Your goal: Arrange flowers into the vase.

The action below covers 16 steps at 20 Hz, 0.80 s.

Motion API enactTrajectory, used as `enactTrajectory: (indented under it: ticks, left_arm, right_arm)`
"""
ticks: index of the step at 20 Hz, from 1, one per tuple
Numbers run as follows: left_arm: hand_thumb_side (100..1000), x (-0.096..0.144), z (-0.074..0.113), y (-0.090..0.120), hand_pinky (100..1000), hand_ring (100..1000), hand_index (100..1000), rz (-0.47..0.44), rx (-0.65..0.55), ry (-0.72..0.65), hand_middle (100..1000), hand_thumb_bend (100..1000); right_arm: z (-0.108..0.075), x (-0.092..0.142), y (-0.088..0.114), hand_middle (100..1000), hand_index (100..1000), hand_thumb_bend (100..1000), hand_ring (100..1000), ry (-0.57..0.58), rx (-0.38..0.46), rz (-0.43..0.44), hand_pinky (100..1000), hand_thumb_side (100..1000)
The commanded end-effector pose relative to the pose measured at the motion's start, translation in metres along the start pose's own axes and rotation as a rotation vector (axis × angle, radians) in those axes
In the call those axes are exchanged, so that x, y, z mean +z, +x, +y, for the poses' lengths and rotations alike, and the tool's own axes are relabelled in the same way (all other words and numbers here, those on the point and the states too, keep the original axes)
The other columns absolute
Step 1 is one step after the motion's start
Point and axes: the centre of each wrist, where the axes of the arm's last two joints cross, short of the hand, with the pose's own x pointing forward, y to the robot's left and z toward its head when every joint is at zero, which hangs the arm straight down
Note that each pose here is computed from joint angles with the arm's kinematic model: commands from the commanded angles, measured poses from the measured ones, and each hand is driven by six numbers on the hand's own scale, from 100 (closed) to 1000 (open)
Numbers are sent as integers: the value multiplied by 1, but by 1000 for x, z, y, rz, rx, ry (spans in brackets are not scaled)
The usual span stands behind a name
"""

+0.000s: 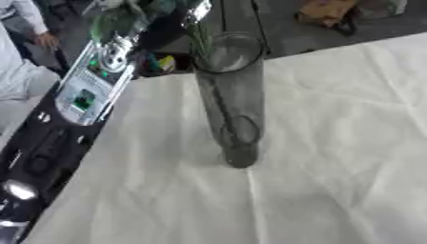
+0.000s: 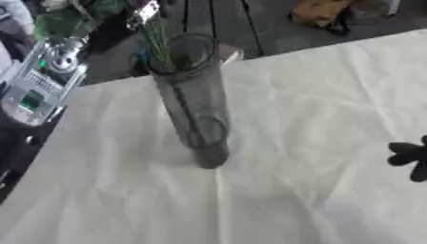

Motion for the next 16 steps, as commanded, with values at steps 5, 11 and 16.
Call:
enactTrajectory:
  ticks: [5,11,16]
  left_arm:
    - [1000,5,19,5,666,805,979,-21,-74,-52,831,100]
    - [1000,9,21,9,714,834,1000,-54,-112,-87,876,100]
    - [1000,13,22,15,730,845,1000,-71,-150,-101,890,100]
  right_arm:
    - [-2,-2,6,500,812,100,687,8,14,-11,865,1000]
    - [-2,-3,6,500,812,100,687,6,12,-13,865,1000]
    - [-2,-3,6,500,811,100,688,6,11,-13,865,1000]
